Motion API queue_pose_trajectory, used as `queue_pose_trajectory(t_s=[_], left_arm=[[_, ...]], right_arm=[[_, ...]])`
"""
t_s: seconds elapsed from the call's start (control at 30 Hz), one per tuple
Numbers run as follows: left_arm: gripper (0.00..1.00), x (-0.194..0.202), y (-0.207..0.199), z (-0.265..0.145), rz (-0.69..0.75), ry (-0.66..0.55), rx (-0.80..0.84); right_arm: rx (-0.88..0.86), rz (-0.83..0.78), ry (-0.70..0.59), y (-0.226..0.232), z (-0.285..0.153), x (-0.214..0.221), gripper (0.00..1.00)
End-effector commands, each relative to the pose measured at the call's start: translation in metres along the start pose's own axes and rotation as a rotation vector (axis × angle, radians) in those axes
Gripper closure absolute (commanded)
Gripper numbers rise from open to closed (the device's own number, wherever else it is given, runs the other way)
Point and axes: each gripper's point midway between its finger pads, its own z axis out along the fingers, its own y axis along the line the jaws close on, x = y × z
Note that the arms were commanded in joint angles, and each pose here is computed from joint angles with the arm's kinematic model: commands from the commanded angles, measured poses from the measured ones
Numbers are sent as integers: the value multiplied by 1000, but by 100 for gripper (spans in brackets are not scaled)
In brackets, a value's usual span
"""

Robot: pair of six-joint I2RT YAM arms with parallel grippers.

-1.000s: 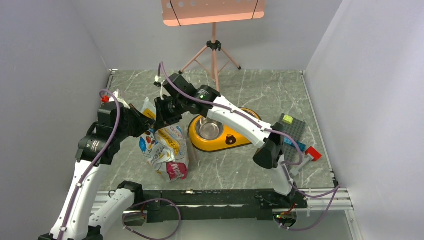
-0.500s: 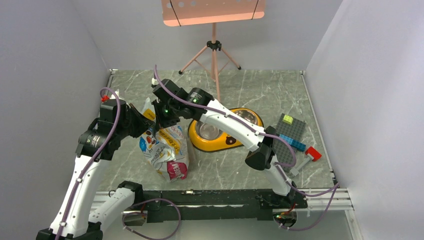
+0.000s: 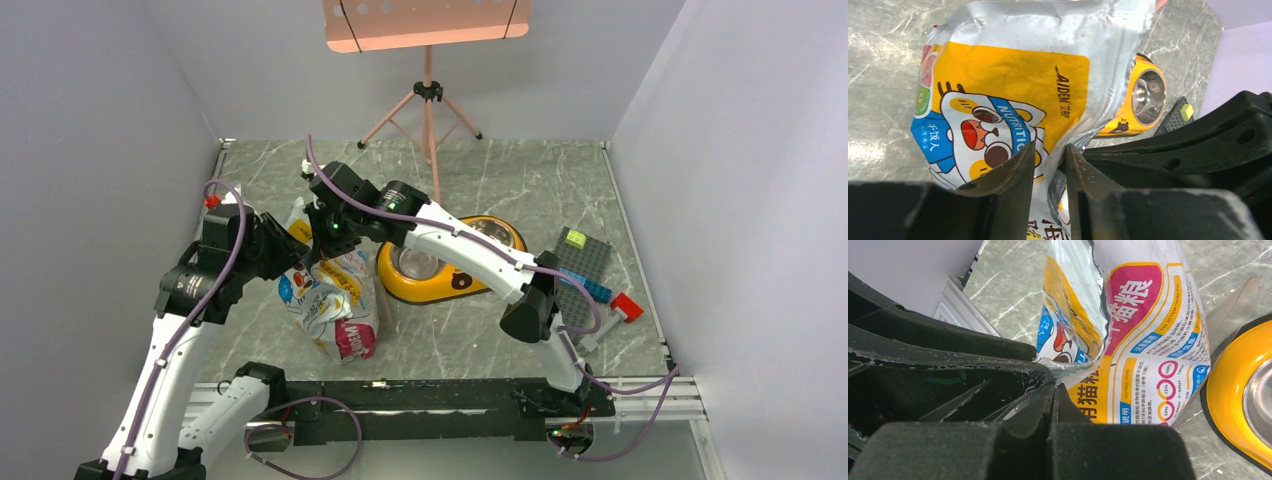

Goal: Serve the pet food

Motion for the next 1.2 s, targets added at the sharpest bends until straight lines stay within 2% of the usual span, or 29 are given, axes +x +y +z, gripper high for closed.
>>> queue_pose_trajectory(t_s=[0.0,0.07,0.17,0.33,0.4,0.53,0.6,0.63,0.83,0.93,1.03,1.17], left_arm=[[62,15,16,-1,43,44,-38],[58,17,14,0,51,47,-17],[58,23,12,5,53,68,8],[72,33,13,12,51,118,21],[75,36,16,14,55,120,18],[57,40,10,19,52,123,71],[57,40,6,22,58,122,94],[58,37,4,23,65,114,102],[88,7,-6,19,151,11,97],[100,-14,-4,12,199,-51,37],[100,-33,2,1,220,-133,-24],[100,-57,-18,-19,255,-277,69]], right_arm=[[-36,-23,-125,6,-22,-35,100],[-47,-23,-121,7,-22,-35,100],[-53,-22,-120,7,-22,-34,100],[-53,-13,-123,5,-23,-35,100],[-59,-12,-126,5,-24,-36,100],[-69,-8,-131,3,-26,-36,100],[-71,-9,-129,3,-25,-35,100],[-73,-10,-127,3,-25,-34,100],[-25,-16,-129,-5,-23,-34,100],[178,-46,-172,-33,-31,-39,100],[441,-101,-195,-74,-44,-40,100],[477,-171,-242,-80,-60,-43,100]])
